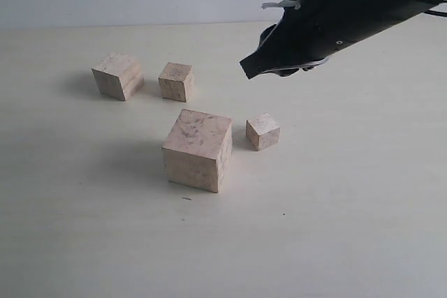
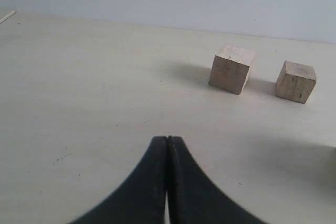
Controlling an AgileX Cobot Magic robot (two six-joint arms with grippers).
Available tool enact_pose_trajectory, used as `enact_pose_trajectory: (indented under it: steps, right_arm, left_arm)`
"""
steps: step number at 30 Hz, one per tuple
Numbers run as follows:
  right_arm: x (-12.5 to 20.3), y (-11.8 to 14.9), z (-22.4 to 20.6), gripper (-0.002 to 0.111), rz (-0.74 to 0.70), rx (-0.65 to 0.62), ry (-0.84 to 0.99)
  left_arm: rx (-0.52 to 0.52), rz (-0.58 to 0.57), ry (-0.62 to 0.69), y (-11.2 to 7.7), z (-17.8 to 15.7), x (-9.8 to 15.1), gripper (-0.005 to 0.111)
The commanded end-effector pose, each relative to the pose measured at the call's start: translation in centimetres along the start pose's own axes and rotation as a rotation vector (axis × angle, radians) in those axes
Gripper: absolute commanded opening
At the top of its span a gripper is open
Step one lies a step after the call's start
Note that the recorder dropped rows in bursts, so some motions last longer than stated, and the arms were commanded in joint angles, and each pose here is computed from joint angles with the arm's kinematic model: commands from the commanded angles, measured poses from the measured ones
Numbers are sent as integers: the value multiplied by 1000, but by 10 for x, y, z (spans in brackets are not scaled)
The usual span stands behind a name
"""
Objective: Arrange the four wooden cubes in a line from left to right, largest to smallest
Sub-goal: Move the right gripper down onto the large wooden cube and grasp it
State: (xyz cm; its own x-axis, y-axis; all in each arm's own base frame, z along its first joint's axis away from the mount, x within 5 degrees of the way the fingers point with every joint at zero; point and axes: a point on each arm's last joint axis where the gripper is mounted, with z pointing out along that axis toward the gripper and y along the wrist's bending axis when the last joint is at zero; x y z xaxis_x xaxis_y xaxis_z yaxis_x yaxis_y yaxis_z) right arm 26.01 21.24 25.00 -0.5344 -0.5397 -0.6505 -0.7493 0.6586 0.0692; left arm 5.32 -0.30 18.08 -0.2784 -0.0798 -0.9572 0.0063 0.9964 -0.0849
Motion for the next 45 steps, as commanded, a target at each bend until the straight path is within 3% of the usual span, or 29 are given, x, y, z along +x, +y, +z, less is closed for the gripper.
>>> enact_pose_trajectory:
  steps: [1,3,4,17,25,29,45]
  right_arm:
    - [-6,14,7,86,-129,-113,-66]
    - [-9,22,12,103,-196,-144,-98]
    - [-9,25,15,105,-234,-152,-111]
    - [8,37,70,104,-531,-146,-59]
    - [2,40,103,104,-497,-252,-20]
    - [6,48,105,104,-482,-365,24]
    - [27,39,133,103,-522,-327,128]
  left_arm:
    - [5,-1,-13,0,0,0,0]
    - [5,-1,-13,0,0,0,0]
    - [5,-1,-13,0,0,0,0]
    - [5,-1,-13,0,0,0,0]
    - [5,-1,-13,0,0,0,0]
    - [5,-1,-13,0,0,0,0]
    - [5,-1,-13,0,0,0,0]
